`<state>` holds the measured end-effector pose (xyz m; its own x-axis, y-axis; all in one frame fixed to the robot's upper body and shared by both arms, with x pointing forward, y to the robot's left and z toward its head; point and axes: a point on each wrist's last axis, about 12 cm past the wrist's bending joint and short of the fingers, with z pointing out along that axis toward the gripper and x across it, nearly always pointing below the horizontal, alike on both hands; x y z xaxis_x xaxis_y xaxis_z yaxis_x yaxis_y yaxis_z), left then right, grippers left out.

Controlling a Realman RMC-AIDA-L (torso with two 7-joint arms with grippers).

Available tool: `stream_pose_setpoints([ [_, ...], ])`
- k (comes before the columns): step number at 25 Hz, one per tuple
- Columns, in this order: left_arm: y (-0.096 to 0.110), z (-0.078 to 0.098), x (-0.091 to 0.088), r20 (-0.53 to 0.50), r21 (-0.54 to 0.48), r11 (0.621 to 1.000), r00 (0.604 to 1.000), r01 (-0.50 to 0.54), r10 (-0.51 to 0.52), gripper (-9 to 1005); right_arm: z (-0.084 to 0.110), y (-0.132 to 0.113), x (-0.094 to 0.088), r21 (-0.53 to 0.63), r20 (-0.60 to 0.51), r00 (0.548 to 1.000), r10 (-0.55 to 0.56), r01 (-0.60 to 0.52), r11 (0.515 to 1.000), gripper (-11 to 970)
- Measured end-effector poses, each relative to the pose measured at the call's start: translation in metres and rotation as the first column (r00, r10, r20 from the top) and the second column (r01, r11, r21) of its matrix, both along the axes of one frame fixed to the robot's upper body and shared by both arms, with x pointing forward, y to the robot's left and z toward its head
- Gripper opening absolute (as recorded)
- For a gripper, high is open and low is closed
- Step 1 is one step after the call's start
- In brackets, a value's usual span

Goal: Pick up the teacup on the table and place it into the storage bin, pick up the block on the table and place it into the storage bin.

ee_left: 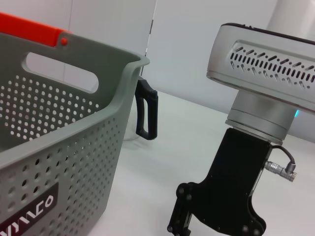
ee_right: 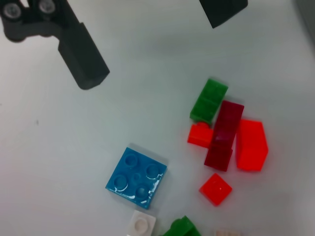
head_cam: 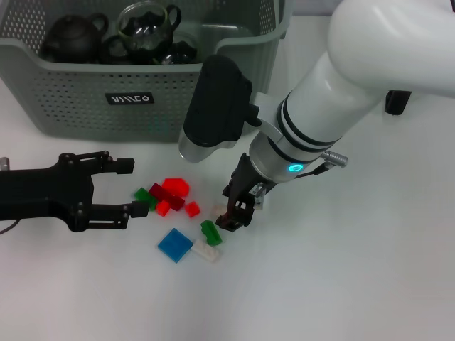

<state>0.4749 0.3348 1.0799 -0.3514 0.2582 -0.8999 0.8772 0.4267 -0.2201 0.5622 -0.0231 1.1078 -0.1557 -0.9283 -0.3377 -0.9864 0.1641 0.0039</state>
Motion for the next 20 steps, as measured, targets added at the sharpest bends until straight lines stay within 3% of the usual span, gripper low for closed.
stream_pose_setpoints([
  [10, -0.0003, -0.0004, -0.0002, -0.002, -0.002, 1.0, 1.0, 0.0, 0.0, 834, -0.0042, -0.001, -0.0015, -0.001, 0.01, 1.0, 0.004, -0.004, 1.0, 527],
  [20, -0.001, -0.0012, -0.0008, -0.005, -0.005, 1.0, 1.0, 0.001, -0.001, 834, -0.0011, 0.0039, -0.0069, 0.011, 0.02, 0.999, 0.035, -0.036, 0.999, 322],
])
